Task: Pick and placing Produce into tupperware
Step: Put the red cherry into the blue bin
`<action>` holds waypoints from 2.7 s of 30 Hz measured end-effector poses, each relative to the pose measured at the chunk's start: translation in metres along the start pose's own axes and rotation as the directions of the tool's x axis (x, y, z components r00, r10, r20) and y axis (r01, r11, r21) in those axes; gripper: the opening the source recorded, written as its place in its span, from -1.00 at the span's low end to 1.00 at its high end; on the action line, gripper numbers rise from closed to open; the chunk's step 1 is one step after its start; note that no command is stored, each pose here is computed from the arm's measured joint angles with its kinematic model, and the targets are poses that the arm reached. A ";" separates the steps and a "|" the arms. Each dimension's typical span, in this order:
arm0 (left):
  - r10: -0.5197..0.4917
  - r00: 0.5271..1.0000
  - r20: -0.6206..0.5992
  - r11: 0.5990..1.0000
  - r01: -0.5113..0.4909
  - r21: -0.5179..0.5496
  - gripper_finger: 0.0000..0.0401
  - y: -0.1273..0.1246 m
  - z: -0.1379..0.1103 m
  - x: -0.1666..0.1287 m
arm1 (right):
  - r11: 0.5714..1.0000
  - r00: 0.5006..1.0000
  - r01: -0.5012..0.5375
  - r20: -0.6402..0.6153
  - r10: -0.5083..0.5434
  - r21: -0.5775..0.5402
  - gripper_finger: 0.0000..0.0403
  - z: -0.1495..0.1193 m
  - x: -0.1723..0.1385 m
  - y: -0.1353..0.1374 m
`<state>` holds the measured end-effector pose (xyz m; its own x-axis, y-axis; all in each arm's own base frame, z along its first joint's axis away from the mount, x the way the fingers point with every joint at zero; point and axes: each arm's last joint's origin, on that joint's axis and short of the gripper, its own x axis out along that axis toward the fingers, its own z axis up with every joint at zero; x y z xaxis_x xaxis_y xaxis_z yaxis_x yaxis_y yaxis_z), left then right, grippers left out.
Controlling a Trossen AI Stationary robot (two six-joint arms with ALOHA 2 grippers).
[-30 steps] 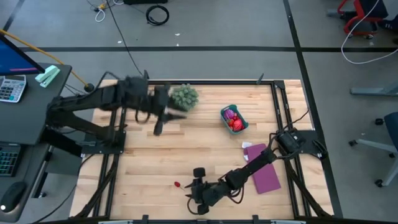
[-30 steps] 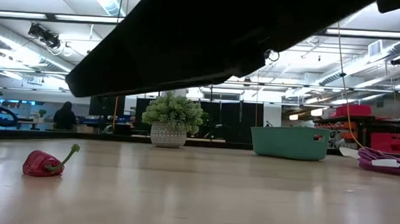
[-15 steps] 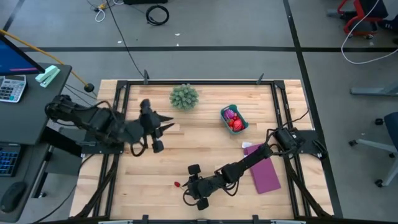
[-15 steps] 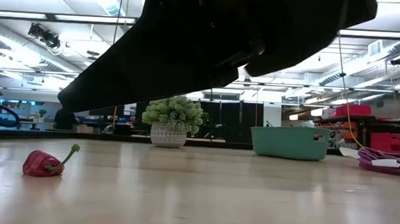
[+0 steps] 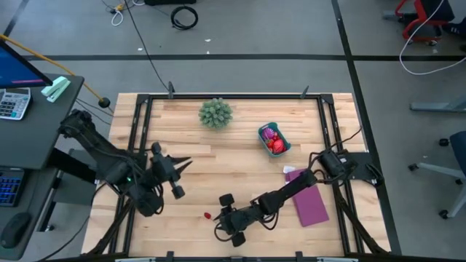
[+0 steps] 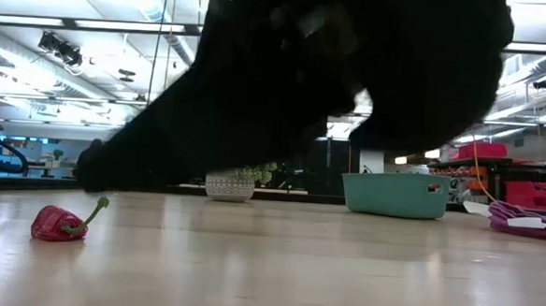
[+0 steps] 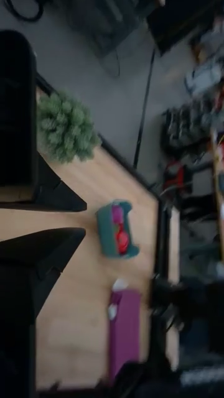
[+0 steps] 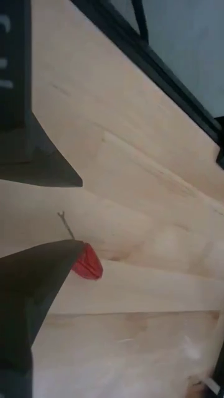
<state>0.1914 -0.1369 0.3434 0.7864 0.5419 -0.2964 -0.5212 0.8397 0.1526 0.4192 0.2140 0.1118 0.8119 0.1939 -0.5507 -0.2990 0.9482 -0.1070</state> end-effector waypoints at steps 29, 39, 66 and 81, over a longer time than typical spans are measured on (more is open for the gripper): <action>0.023 0.999 0.025 0.999 -0.022 -0.036 -0.78 -0.001 -0.008 -0.001 | 0.998 0.998 0.066 0.010 -0.066 -0.019 -0.22 -0.014 0.015 -0.007; 0.023 0.999 0.025 0.999 -0.022 -0.036 -0.79 -0.001 -0.008 -0.001 | 1.000 0.999 0.001 0.049 -0.002 0.010 -0.22 -0.010 0.014 -0.004; 0.022 0.999 0.026 0.999 -0.021 -0.039 -0.83 -0.002 -0.007 -0.001 | 0.999 0.985 -0.036 0.168 0.038 -0.020 -0.22 -0.019 0.040 0.008; 0.022 0.999 0.024 0.999 -0.021 -0.034 -0.86 -0.001 -0.008 -0.001 | 0.999 0.981 -0.004 0.192 0.009 -0.032 -0.32 -0.015 0.043 0.003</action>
<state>0.1889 -0.1388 0.3362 0.7826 0.5608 -0.2702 -0.5485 0.8265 0.1265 0.4453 0.2214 0.0751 0.8901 0.2475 -0.3827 -0.3175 0.9391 -0.1312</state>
